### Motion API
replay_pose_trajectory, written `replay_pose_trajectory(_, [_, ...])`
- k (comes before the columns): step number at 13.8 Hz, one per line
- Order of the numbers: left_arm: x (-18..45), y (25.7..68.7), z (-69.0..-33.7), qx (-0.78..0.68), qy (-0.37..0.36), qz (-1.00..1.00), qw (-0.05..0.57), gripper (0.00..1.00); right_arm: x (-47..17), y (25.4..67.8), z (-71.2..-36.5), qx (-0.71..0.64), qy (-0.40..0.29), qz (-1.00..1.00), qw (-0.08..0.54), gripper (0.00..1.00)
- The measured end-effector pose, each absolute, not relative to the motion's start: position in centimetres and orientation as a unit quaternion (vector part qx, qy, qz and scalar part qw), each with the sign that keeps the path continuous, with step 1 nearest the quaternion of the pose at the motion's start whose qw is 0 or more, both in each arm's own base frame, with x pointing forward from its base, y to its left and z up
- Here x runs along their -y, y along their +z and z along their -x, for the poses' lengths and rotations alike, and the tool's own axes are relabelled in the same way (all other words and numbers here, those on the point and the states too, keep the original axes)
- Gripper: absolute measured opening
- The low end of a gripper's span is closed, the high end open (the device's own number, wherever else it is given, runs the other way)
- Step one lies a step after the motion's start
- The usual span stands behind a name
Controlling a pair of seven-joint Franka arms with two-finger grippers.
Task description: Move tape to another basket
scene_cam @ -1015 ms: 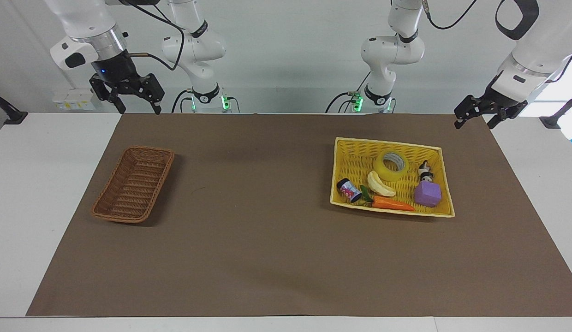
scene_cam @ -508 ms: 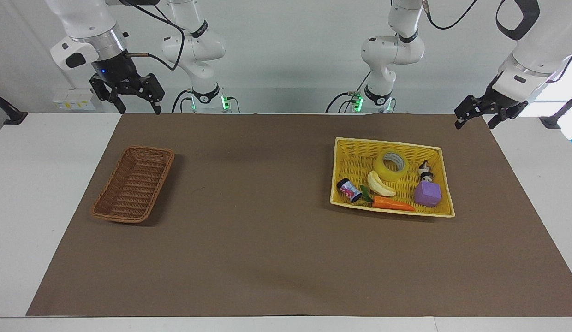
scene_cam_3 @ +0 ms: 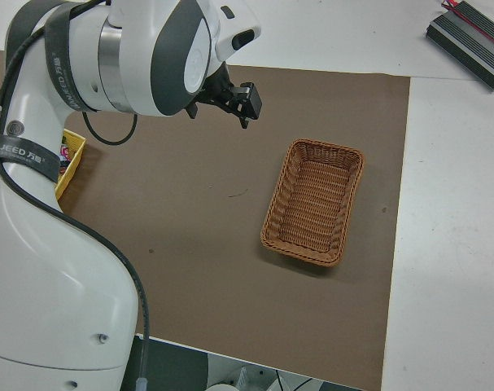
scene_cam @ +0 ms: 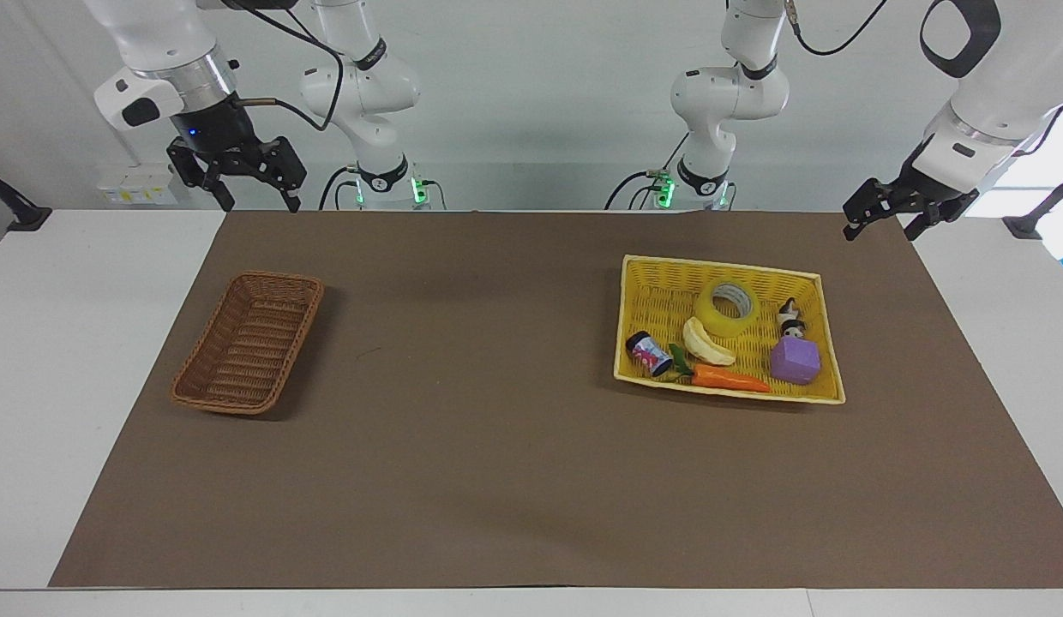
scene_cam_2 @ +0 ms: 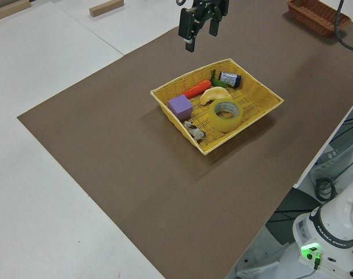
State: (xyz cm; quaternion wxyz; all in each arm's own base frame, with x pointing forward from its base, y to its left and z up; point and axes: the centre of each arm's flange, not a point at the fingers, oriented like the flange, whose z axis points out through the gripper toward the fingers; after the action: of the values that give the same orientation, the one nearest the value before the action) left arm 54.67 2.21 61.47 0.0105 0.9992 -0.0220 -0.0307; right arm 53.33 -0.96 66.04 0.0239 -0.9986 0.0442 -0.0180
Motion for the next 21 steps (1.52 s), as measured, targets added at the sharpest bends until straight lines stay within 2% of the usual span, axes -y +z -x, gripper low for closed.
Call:
replay_pose_trajectory(10, [-1.2,60.1,-54.2,0.031,-0.044,-0.998,0.012,1.00,1.0,66.0,-53.3,-0.044,-0.018,0.999,0.024,1.00])
replay_pose_trajectory(16, [1.4,56.7,-53.2,0.051,-0.059,-0.997,0.019,1.00,0.9,66.0,-53.3,-0.044,-0.018,0.999,0.024,1.00])
replay_pose_trajectory(21, [3.5,50.8,-51.7,0.061,-0.063,-0.996,0.031,1.00,0.9,66.0,-53.3,-0.044,-0.018,0.999,0.024,1.00])
